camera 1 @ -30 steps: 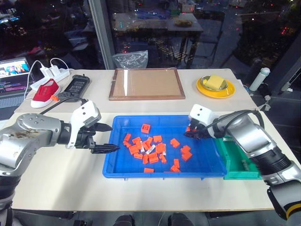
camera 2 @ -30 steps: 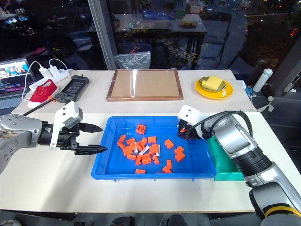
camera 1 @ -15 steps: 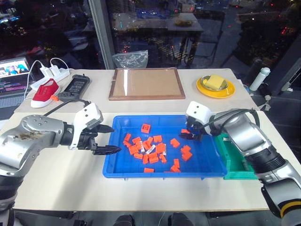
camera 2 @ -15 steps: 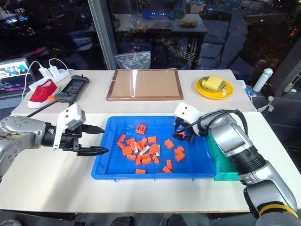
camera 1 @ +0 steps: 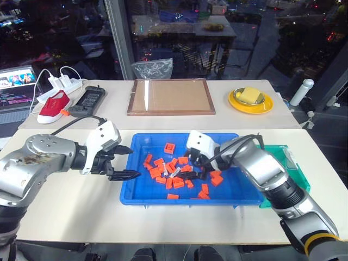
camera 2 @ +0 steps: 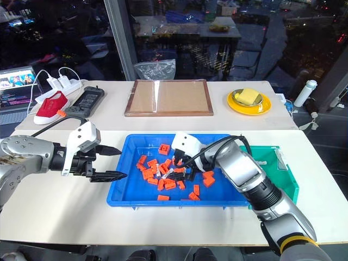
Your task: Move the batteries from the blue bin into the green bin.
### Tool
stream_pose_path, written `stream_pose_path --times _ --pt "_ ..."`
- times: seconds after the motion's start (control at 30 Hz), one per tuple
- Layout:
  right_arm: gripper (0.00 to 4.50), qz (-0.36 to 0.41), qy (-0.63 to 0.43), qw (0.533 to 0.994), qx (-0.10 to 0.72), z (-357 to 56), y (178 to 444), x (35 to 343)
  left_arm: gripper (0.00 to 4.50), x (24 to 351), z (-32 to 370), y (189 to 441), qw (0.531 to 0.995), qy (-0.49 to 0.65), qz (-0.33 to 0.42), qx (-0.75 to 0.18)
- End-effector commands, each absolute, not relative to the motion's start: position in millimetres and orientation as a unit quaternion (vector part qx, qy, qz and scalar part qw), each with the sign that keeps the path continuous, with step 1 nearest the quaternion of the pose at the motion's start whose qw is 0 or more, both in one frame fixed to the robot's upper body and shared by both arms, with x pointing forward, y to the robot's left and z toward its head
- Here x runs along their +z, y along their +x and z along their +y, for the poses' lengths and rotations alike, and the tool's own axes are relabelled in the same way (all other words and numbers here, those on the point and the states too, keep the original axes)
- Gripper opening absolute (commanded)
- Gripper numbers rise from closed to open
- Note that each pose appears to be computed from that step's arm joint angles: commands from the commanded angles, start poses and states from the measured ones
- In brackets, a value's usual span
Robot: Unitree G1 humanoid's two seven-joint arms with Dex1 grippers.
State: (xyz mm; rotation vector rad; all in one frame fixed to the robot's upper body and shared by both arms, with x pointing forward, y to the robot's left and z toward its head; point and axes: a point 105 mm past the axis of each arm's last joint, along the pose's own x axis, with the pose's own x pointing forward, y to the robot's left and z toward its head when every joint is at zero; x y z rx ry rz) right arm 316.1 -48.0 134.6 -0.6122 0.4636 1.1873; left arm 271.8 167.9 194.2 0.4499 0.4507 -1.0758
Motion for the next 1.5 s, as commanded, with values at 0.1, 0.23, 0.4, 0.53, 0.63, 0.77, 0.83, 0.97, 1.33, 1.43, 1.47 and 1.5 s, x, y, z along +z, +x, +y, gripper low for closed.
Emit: stream_pose_path --times 0.1,0.23,0.4,0.53,0.63,0.77,0.83,0.97,1.33,1.43,1.47,1.5 --pt "4.46 0.205 -0.288 0.769 0.532 -47.8 324.2 131.2 4.5 204.2 161.4 266.5 0.809 0.217 0.194 -0.51" --pt "3.73 0.199 -0.289 0.774 0.527 -47.5 327.2 129.1 4.5 206.3 161.0 265.8 0.809 0.213 0.193 -0.513" --pt "2.09 0.198 -0.297 0.772 0.526 -51.2 327.0 126.2 4.5 207.6 161.7 266.9 0.809 0.21 0.194 -0.513" --pt "0.69 0.19 -0.294 0.777 0.522 -53.6 328.2 133.7 4.5 207.7 161.5 267.7 0.809 0.211 0.193 -0.513" --pt "0.04 0.175 -0.28 0.788 0.52 -56.0 330.3 149.3 4.5 207.6 161.2 267.7 0.808 0.211 0.193 -0.514" --pt "0.04 0.153 -0.26 0.805 0.51 -62.6 335.9 172.7 4.5 207.0 160.9 267.6 0.807 0.211 0.194 -0.516" --pt "0.04 0.146 -0.264 0.81 0.502 -66.4 338.6 178.4 4.5 206.8 160.6 267.6 0.807 0.21 0.194 -0.517" --pt "0.31 0.168 -0.307 0.804 0.481 -85.8 341.5 172.2 4.5 206.2 159.6 268.1 0.805 0.21 0.193 -0.521" --pt "3.83 0.22 -0.341 0.768 0.496 -99.0 322.8 151.9 4.5 203.0 158.7 268.1 0.799 0.213 0.197 -0.526" --pt "4.19 0.232 -0.32 0.758 0.519 -91.4 314.3 146.2 4.5 202.5 159.6 268.5 0.799 0.216 0.198 -0.525" --pt "4.19 0.233 -0.317 0.756 0.523 -89.0 312.5 144.7 4.5 201.9 160.4 268.6 0.799 0.218 0.2 -0.524" --pt "4.19 0.234 -0.316 0.755 0.525 -87.5 311.3 142.8 4.5 201.4 161.0 268.6 0.799 0.219 0.201 -0.524"
